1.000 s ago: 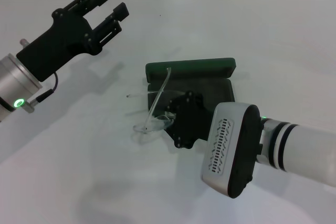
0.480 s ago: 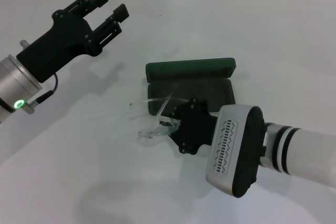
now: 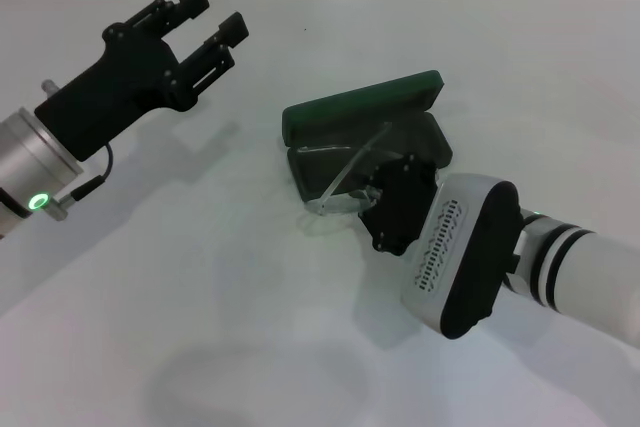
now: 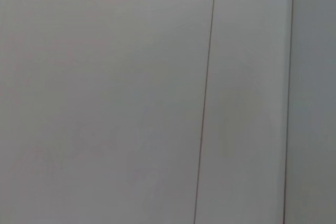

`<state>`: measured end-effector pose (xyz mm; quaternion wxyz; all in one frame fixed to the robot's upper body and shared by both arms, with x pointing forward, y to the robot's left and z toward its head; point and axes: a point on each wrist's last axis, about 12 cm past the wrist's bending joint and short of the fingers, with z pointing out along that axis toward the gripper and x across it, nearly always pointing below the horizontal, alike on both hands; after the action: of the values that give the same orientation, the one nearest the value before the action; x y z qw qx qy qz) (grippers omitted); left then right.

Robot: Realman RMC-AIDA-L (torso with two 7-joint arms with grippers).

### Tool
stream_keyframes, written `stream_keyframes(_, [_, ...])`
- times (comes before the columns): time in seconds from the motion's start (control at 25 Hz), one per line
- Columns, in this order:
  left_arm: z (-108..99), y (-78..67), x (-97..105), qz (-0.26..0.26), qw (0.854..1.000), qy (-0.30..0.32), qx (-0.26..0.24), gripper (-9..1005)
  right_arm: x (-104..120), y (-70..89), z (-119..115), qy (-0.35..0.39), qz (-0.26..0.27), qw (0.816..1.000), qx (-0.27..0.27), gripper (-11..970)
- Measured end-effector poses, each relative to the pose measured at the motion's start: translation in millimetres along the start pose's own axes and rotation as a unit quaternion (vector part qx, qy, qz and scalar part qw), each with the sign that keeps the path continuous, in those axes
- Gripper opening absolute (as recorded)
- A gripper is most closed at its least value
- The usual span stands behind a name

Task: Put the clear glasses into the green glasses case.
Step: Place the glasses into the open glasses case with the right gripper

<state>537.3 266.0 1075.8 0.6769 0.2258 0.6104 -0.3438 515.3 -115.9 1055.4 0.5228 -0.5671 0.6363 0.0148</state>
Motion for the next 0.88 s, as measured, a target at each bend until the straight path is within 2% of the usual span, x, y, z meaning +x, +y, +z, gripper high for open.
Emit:
stream_keyframes(0.28, [-3.2, -0.2, 1.7, -0.002, 1.0, 0.002, -0.003, 585, -6.1, -1.2, -1.9, -0.01, -0.005, 1.0, 0.005, 118])
stream_keyframes(0.64, [-1.3, -0.4, 1.4, -0.002, 1.0, 0.002, -0.001, 584, 5.2, -13.4, -3.2, 0.025, -0.033, 0.997, 0.061, 118])
stream_keyframes(0.88, [-1.0, -0.6, 1.5, -0.002, 1.0, 0.002, -0.001, 584, 11.1, -17.0, 0.5, 0.037, -0.04, 0.996, 0.064, 119])
